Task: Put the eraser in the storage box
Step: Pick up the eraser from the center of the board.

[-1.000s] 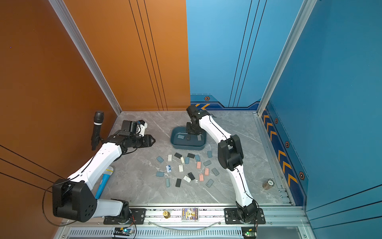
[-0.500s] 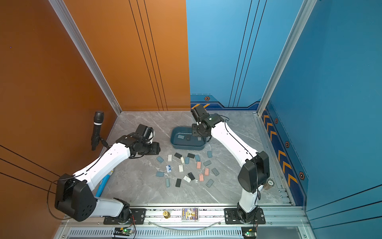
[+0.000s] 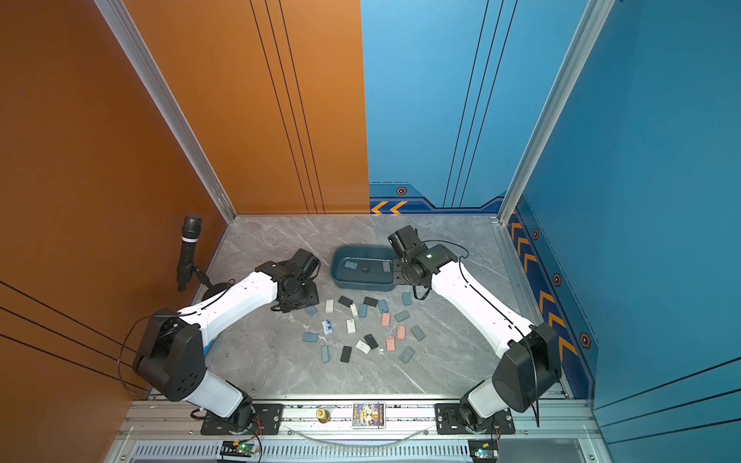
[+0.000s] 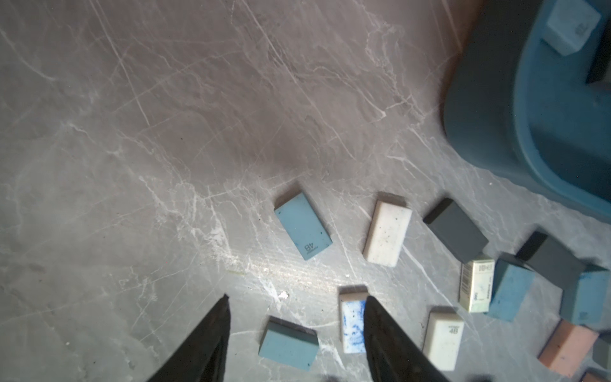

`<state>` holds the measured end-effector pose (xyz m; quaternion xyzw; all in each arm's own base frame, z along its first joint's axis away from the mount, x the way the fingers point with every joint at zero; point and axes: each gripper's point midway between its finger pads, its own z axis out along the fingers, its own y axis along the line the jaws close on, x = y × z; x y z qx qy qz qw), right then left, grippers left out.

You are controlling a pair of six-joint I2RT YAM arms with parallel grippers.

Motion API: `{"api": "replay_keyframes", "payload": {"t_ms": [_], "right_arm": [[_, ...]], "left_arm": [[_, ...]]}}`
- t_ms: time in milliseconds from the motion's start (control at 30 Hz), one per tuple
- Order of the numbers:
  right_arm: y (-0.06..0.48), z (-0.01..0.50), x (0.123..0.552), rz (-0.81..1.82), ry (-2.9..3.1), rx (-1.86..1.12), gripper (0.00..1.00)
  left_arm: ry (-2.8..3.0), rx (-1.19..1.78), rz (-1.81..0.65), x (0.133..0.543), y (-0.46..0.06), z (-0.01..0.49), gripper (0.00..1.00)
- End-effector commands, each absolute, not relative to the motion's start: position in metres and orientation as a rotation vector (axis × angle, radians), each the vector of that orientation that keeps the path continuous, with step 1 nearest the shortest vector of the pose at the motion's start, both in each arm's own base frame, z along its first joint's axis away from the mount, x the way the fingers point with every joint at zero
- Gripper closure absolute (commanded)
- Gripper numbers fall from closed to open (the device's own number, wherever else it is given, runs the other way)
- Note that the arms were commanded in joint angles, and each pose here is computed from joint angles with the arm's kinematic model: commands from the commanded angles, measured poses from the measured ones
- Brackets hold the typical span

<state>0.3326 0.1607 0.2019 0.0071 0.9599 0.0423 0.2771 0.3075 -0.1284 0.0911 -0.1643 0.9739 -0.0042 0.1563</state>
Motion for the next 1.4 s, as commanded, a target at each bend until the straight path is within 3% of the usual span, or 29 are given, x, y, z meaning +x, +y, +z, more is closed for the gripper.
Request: {"api": "replay_keyframes", "payload": {"t_ms": [0, 433, 1367], "right_arm": [[0.138, 0.210, 0.330, 0.088, 2.522, 0.109, 0.65], [0.096, 0.199, 0.318, 0.070, 2.518, 0.212, 0.64], [0.079, 0.186, 0.309, 0.073, 2.529, 0.289, 0.64]], "left_arm": [[2.771, -0.601, 0.038, 0.310, -0.125, 0.088, 0.36], [2.775, -0.783, 0.109, 0.316, -0.127, 0.061, 0.33], [2.852, -0.836, 0.236, 0.308, -0.126, 0.019, 0.33]]}}
